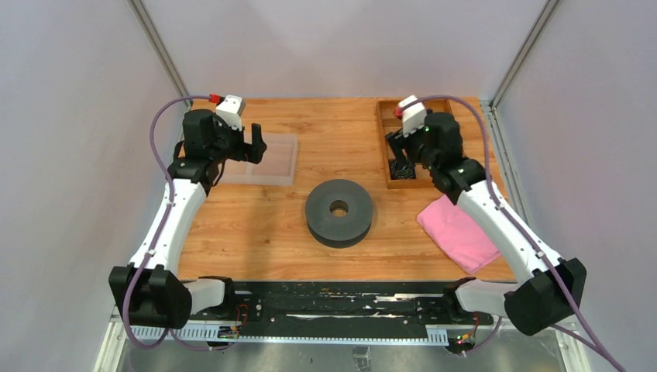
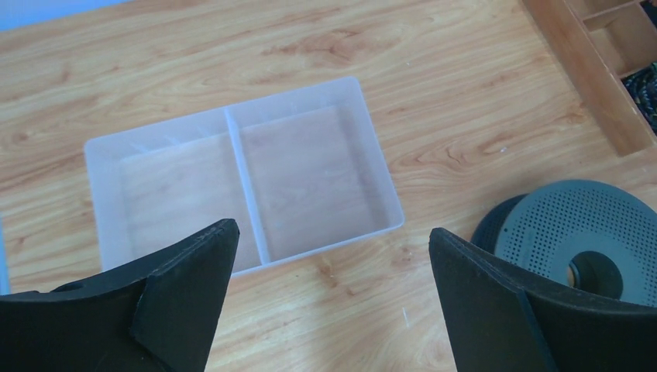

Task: Wrap the cables
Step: Reset both arms

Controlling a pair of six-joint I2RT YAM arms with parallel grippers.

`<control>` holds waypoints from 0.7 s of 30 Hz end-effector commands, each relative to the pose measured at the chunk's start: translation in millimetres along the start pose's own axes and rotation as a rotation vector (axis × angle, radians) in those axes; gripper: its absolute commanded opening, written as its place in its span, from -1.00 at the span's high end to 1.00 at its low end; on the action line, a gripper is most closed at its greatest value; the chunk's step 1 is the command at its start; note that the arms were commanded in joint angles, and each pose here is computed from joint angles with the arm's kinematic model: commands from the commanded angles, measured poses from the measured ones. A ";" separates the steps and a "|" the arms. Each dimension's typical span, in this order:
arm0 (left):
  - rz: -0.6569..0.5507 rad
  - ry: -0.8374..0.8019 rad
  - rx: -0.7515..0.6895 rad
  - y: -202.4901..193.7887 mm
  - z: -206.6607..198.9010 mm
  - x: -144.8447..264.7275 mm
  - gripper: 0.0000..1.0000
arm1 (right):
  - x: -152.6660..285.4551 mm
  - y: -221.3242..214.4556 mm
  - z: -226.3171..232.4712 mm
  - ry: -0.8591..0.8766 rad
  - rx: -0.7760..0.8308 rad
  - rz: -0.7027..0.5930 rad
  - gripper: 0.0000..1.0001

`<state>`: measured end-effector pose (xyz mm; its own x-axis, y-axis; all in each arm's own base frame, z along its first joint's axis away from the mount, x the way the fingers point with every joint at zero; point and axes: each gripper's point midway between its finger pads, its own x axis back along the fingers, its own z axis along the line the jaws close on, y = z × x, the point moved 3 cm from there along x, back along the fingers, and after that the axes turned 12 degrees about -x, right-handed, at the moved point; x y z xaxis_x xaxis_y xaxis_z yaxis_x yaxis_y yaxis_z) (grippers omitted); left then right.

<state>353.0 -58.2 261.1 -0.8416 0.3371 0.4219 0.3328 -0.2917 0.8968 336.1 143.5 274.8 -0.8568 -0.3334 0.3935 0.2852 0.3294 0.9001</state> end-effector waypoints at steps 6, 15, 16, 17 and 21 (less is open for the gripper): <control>-0.066 0.135 -0.037 8.3 17.6 15.0 -0.96 | 3.4 3.4 -84.5 -0.175 -0.278 0.053 -0.56; -0.104 0.121 -0.105 4.5 9.9 29.0 -0.96 | 36.3 -14.2 -108.3 -0.256 -0.345 -0.035 -0.58; -0.111 0.131 -0.106 3.9 9.6 32.6 -0.96 | 39.7 -16.0 -110.4 -0.265 -0.353 -0.041 -0.58; -0.115 0.139 -0.101 2.9 9.4 35.0 -0.96 | 42.1 -18.3 -111.1 -0.272 -0.362 -0.042 -0.59; -0.137 0.222 -0.100 2.0 15.5 49.7 -0.96 | 49.4 -25.6 -110.9 -0.299 -0.373 -0.041 -0.59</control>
<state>322.6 -41.6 267.7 -0.9082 0.2511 0.3348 0.2420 -0.3375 0.9097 338.2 25.7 288.7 -0.9269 -0.0713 0.3684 0.3691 0.0027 0.9294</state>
